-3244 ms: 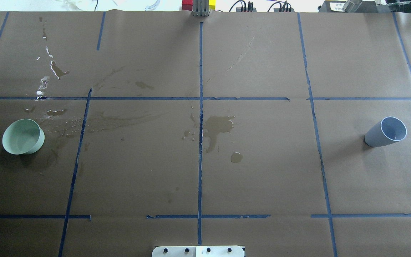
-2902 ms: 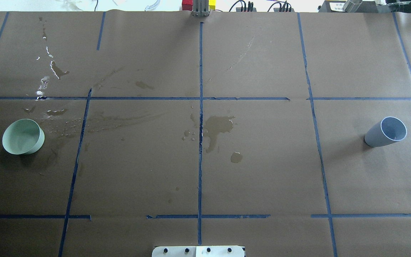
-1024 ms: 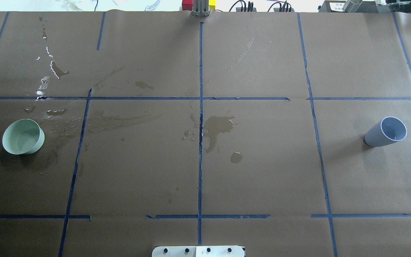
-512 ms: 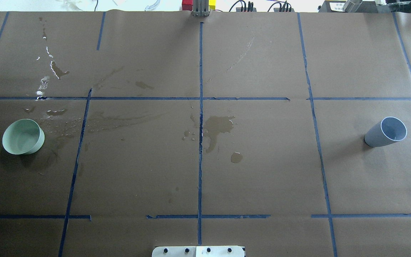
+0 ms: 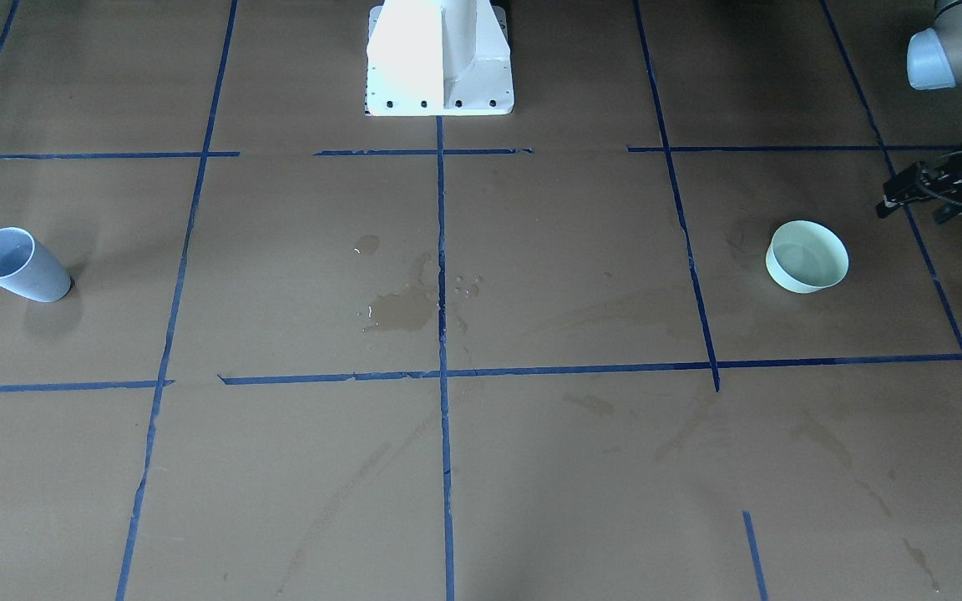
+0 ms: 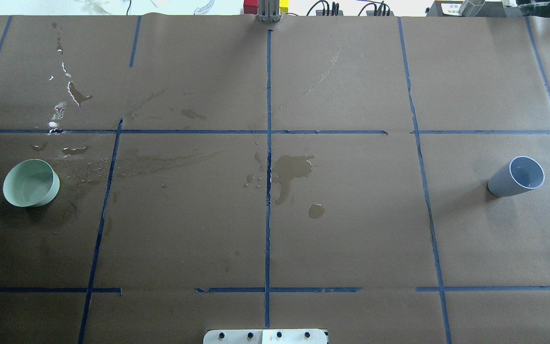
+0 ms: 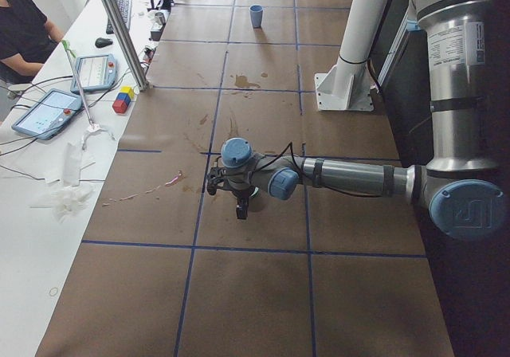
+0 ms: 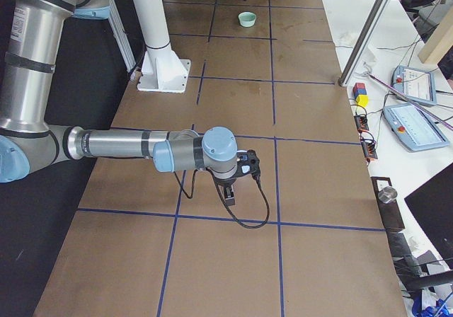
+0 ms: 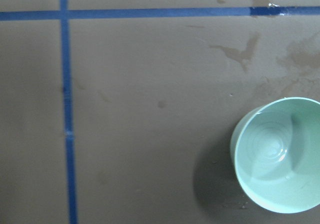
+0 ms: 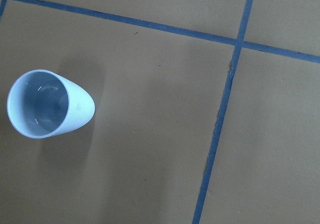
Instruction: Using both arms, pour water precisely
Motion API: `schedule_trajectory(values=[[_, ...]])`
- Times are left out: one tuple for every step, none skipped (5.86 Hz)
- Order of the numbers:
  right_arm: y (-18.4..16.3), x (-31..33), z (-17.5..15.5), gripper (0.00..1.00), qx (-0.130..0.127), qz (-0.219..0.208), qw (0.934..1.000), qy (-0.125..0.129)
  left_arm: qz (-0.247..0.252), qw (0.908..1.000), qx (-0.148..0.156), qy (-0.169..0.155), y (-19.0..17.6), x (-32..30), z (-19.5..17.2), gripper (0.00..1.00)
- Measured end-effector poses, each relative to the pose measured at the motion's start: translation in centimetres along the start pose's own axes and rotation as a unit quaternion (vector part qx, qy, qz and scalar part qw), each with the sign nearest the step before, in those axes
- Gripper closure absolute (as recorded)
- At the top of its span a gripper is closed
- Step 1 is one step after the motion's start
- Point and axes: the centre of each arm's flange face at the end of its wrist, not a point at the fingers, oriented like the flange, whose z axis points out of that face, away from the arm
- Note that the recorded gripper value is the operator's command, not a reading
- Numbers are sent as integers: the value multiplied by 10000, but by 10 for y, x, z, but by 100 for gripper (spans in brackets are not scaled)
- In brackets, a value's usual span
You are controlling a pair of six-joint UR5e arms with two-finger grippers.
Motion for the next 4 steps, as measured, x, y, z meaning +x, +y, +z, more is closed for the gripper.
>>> schedule_trajectory(values=[[3,1,1,0,18,84,10000,-12,-200,9998,-21,43,-2,8,14,0],[6,1,2,0,14,139,9999,-34,-359,9993,-53,71,-3,14,24,0],[8,2,3,0,2,168,9998,-47,-544,9984,-96,84,-11,19,34,0],[10,2,3,0,-6,177,9998,-57,-691,9975,-154,93,-21,28,45,0]])
